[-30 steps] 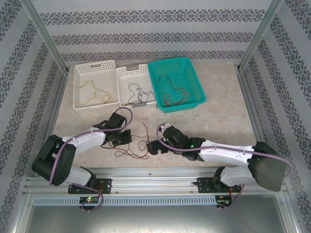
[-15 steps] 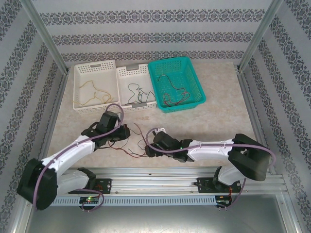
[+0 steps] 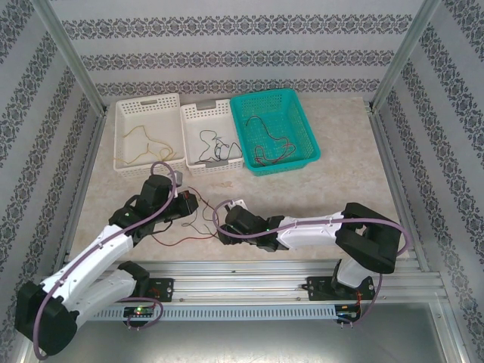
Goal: Untangle the cables
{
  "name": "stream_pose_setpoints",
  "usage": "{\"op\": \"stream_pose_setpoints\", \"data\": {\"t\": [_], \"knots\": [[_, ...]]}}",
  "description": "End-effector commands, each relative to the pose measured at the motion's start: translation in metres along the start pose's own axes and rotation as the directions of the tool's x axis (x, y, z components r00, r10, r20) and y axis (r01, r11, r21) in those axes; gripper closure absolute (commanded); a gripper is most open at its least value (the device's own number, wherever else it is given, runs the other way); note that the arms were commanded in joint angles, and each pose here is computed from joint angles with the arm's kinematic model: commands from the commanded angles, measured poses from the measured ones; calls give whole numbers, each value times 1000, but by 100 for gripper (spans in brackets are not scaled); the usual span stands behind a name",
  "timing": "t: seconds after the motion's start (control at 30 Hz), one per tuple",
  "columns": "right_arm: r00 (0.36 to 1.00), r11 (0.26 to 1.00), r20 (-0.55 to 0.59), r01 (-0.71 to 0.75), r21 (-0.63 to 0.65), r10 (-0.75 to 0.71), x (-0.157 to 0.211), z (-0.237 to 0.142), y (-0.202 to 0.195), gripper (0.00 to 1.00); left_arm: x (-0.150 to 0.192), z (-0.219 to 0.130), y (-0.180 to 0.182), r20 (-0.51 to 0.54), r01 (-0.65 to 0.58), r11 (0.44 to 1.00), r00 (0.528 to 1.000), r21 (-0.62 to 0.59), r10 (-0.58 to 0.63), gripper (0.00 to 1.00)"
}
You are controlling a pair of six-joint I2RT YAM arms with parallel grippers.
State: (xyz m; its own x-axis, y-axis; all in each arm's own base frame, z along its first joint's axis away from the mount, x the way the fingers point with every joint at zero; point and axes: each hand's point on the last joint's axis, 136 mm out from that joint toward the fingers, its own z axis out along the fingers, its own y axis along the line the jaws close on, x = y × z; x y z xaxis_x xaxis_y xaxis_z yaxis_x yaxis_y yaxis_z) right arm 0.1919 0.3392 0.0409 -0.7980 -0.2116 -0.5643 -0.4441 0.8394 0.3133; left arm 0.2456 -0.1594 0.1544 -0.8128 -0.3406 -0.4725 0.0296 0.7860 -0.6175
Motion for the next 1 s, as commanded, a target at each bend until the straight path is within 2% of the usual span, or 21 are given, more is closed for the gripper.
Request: {"op": "stream_pose_setpoints", "data": {"t": [0.0, 0.27, 0.53, 0.77, 0.97], "knots": [[998, 1000, 59, -20, -2, 20, -17, -1, 7, 38, -11, -19, -25, 27, 6, 998, 1000, 70, -8, 100], [991, 997, 119, -55, -62, 62, -32, -9, 11, 38, -30, -47, -71, 62, -39, 977, 998, 211, 27, 100], [981, 994, 170, -78, -72, 89, -48, -16, 5, 38, -38, -56, -99, 65, -44, 946, 998, 321, 24, 100], [977, 993, 183, -98, -63, 108, -52, -15, -1, 40, -53, -76, -117, 112, -84, 936, 992, 341, 48, 100], [974, 991, 189, -118, -58, 127, -50, -19, -9, 40, -81, -113, -139, 225, -183, 929, 968, 322, 112, 100]]}}
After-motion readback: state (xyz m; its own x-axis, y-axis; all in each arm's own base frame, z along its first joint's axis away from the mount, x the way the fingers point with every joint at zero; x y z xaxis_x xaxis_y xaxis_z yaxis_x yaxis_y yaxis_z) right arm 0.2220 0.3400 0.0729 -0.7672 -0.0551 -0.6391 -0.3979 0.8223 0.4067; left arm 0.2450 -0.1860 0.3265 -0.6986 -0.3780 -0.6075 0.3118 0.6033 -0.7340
